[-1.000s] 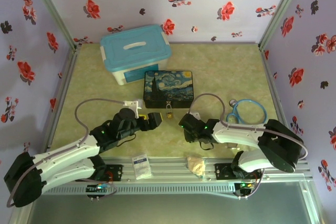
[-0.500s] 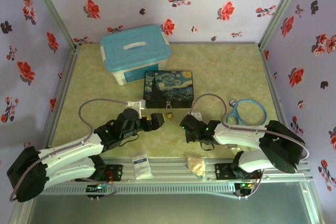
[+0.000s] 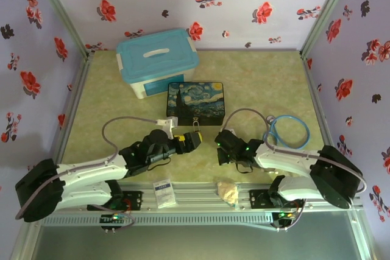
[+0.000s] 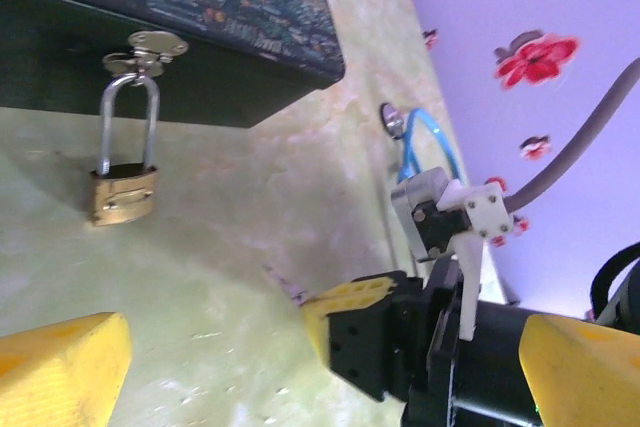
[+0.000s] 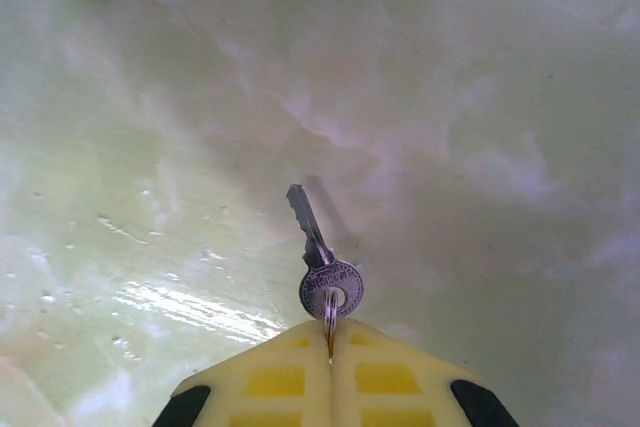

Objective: Unlock the padlock with the key

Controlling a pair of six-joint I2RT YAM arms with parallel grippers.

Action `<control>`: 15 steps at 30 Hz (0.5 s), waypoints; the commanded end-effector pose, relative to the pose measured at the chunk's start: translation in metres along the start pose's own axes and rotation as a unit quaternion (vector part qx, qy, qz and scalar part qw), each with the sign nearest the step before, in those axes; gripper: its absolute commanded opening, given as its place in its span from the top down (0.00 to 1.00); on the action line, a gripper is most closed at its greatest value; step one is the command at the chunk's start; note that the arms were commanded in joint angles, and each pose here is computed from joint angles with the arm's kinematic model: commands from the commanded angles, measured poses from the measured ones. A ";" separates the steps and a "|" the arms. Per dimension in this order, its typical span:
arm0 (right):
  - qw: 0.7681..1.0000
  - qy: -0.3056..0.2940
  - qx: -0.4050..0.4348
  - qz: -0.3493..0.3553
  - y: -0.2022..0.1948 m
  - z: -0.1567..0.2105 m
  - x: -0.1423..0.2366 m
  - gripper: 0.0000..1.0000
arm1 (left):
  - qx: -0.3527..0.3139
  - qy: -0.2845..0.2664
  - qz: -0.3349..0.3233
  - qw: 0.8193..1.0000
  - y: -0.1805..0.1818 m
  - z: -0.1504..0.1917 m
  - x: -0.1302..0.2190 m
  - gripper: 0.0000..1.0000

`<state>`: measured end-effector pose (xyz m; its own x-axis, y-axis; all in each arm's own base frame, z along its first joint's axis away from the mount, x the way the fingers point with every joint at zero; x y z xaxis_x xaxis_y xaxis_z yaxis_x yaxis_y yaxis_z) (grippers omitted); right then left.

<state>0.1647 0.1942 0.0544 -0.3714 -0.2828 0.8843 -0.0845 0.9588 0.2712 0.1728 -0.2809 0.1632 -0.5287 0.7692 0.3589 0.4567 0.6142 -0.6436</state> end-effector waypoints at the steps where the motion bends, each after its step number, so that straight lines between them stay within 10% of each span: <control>1: 0.999 -0.016 0.025 -0.011 0.004 -0.008 0.009 1.00 | 0.048 -0.058 0.053 0.996 -0.023 -0.014 0.000 0.00; 15: 0.988 -0.098 0.044 -0.113 0.038 -0.034 0.054 1.00 | 0.198 -0.118 0.009 0.973 0.008 0.005 0.006 0.10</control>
<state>0.1686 0.2021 0.0995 -0.4619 -0.4179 0.7823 -0.1953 0.9083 0.3699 0.1639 -0.2756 0.1545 -0.6392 0.7225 0.2635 0.2476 0.5177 -0.8189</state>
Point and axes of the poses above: each hand's point on the last joint's axis, 136 mm out from that joint toward the fingers, its own x axis back along the fingers, its own y axis along the line the jaws close on, z = x × y, the point moved 3 cm from there along x, back along the fingers, and after that the axes turned 13 degrees about -x, right-handed, at the moved point
